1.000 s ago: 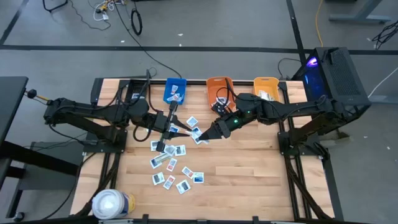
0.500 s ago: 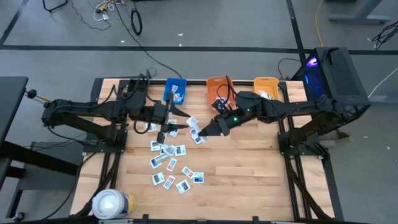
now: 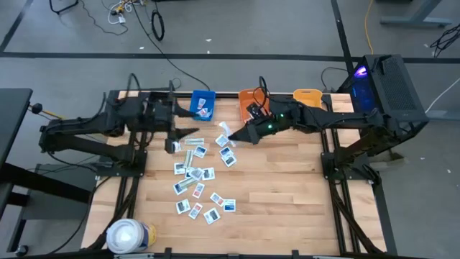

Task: Pick & Place First Aid Supplies
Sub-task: Put the bandage into the yellow bin

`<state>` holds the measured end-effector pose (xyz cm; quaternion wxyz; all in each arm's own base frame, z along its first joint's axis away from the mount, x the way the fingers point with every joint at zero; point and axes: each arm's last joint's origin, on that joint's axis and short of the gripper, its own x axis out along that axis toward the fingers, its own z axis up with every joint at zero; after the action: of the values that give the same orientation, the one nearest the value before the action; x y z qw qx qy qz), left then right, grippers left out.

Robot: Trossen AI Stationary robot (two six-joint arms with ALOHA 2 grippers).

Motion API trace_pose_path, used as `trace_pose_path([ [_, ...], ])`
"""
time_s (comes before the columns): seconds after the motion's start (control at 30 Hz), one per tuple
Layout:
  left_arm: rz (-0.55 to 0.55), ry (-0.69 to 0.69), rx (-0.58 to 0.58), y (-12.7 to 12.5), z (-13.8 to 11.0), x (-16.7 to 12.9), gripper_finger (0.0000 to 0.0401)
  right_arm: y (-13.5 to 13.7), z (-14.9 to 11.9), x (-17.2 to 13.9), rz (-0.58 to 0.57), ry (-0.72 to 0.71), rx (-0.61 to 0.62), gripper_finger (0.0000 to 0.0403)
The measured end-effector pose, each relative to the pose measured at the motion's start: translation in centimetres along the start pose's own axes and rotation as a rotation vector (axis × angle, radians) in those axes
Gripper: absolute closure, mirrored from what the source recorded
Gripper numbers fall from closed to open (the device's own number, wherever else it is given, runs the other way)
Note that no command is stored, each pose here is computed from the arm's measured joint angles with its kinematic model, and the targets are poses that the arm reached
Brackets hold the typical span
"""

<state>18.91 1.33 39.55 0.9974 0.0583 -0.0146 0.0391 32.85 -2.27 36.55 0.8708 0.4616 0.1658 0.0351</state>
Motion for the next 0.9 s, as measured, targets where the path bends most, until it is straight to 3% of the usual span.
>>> trace_pose_path([
  [0.3,0.049,-0.058,-0.002,0.3,1.1,-2.0,0.0192,-3.0,1.5,-1.1,-0.236,-0.049,-0.072,0.0348],
  [0.7,0.099,-0.046,-0.002,0.4,1.0,-1.9,0.0192,-4.7,3.5,-2.2,-0.288,-0.109,-0.078,0.0397],
  [0.9,0.132,-0.042,-0.003,0.5,1.0,-1.9,0.0192,-5.6,3.9,-2.9,-0.344,-0.105,-0.051,0.0396],
])
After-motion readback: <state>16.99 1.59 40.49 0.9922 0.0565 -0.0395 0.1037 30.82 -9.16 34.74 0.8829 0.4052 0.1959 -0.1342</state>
